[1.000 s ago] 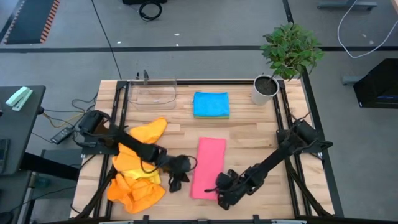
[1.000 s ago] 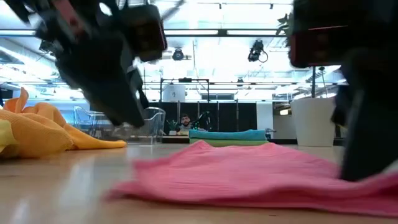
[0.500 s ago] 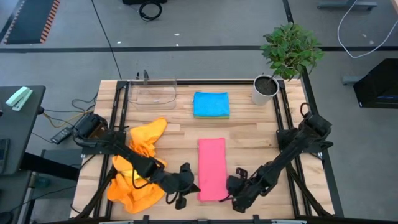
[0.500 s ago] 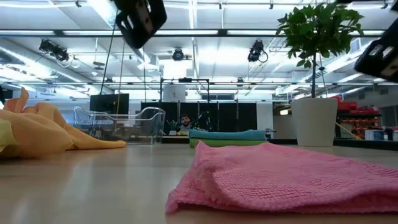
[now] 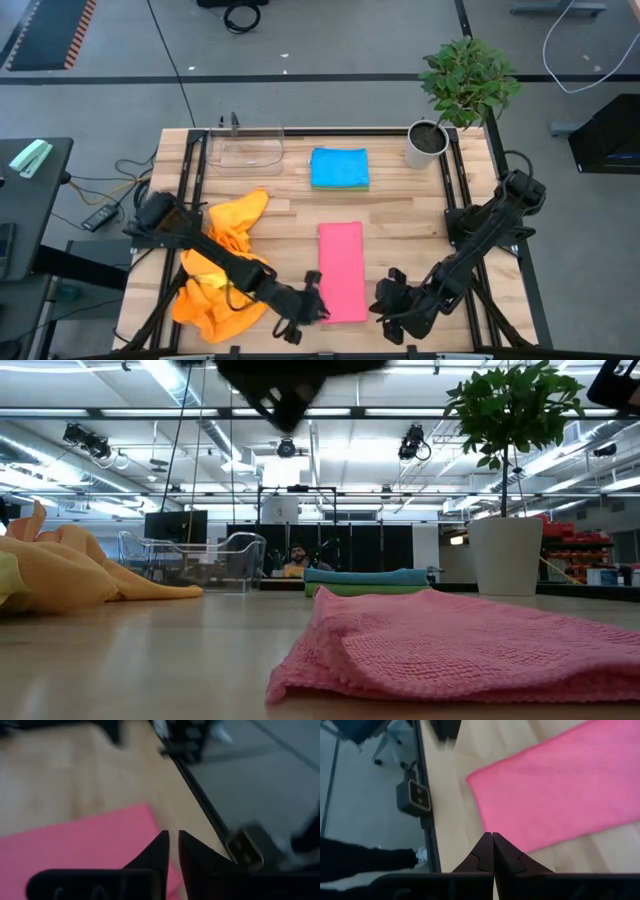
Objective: Fold microfiber towels
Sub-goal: Fold the pink towel
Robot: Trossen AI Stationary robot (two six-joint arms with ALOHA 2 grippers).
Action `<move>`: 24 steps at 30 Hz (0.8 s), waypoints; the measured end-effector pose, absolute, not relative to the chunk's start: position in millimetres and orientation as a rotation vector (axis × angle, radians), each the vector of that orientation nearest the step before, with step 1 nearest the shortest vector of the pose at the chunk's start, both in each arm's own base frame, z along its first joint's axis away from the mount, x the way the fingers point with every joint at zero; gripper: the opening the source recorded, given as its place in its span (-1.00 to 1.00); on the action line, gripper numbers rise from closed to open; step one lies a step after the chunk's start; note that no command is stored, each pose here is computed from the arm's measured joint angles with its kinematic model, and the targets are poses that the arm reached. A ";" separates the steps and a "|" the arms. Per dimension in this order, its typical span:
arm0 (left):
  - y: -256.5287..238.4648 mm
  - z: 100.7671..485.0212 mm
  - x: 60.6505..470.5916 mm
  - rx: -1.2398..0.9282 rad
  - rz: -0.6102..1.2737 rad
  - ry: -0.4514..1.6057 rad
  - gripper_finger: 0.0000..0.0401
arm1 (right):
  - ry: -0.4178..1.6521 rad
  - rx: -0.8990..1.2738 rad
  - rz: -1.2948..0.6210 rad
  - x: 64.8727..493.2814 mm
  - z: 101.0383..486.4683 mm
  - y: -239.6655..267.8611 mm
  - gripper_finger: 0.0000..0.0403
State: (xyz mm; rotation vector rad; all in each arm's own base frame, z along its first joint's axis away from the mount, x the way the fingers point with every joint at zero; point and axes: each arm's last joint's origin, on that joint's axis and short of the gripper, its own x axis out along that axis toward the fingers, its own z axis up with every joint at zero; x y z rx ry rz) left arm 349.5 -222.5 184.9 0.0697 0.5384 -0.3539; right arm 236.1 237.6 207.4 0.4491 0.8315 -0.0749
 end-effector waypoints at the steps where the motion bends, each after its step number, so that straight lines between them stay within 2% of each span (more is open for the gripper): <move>1: -225.7 178.2 352.7 0.112 -0.398 0.575 -0.69 | 0.827 0.453 -0.084 236.2 206.5 238.0 -0.99; 5: -232.8 157.3 361.3 0.317 -0.477 0.706 -0.52 | 0.847 0.467 -0.115 236.5 199.7 238.9 -0.99; 10: -235.2 153.7 369.4 0.427 -0.517 0.707 -0.41 | 0.852 0.484 -0.133 236.1 198.8 238.3 -0.99; 16: -225.3 148.1 372.2 0.450 -0.565 0.756 -0.40 | 0.845 0.492 -0.153 236.0 198.5 237.6 -0.99; 24: -219.2 143.6 377.3 0.442 -0.611 0.761 -0.50 | 0.839 0.480 -0.168 235.6 198.1 236.6 -0.99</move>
